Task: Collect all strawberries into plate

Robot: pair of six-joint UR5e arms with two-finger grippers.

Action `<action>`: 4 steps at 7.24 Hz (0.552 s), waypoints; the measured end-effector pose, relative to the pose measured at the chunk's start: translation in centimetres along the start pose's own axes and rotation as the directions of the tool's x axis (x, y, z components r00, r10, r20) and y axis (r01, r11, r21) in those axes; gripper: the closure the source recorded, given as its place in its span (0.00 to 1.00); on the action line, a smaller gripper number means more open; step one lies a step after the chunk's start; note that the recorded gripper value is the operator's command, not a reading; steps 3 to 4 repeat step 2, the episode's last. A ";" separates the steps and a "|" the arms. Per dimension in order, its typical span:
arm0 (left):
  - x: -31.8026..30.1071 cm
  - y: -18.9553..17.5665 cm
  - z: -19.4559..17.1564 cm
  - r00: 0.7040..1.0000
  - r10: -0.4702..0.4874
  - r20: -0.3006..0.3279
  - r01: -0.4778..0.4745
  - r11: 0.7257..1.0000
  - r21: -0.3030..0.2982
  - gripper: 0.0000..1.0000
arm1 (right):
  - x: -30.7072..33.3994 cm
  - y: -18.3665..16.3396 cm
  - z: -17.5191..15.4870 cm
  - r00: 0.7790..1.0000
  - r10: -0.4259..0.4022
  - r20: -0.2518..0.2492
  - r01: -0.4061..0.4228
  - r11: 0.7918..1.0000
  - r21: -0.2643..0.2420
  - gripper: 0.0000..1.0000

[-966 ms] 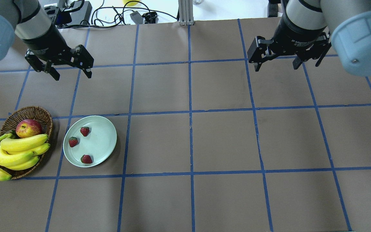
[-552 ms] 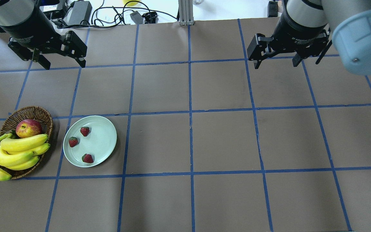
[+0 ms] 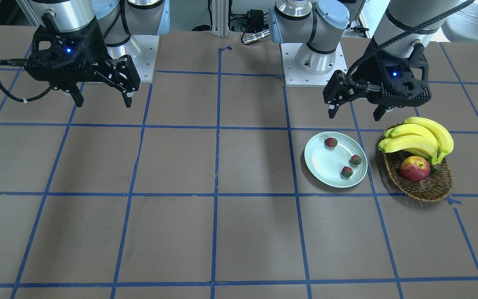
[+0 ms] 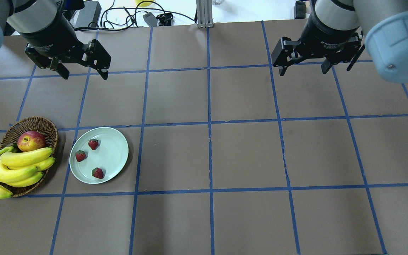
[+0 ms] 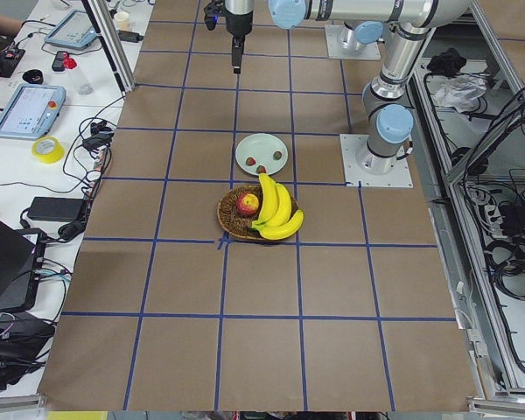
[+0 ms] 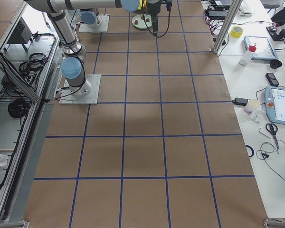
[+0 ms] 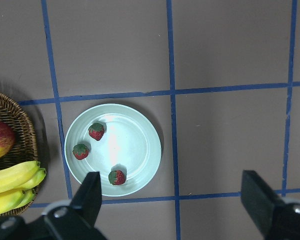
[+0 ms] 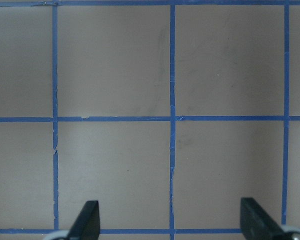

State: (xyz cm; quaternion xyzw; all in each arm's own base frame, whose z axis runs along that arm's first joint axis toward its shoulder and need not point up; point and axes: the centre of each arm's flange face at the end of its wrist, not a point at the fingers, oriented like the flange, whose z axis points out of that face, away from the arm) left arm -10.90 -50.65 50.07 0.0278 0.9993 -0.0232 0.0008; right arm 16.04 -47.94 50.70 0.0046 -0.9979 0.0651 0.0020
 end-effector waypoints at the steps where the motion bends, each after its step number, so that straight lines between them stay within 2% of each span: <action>1: 0.1 0.3 0.5 1.000 0.002 -0.001 -0.002 1.000 -0.008 0.00 | 0.0 0.0 0.1 1.000 -0.001 0.000 0.001 1.000 -0.002 0.00; 4: 0.2 0.5 0.8 1.000 0.004 -0.002 -0.004 1.000 -0.012 0.00 | 0.0 0.1 0.1 1.000 0.000 0.000 0.000 1.000 -0.005 0.00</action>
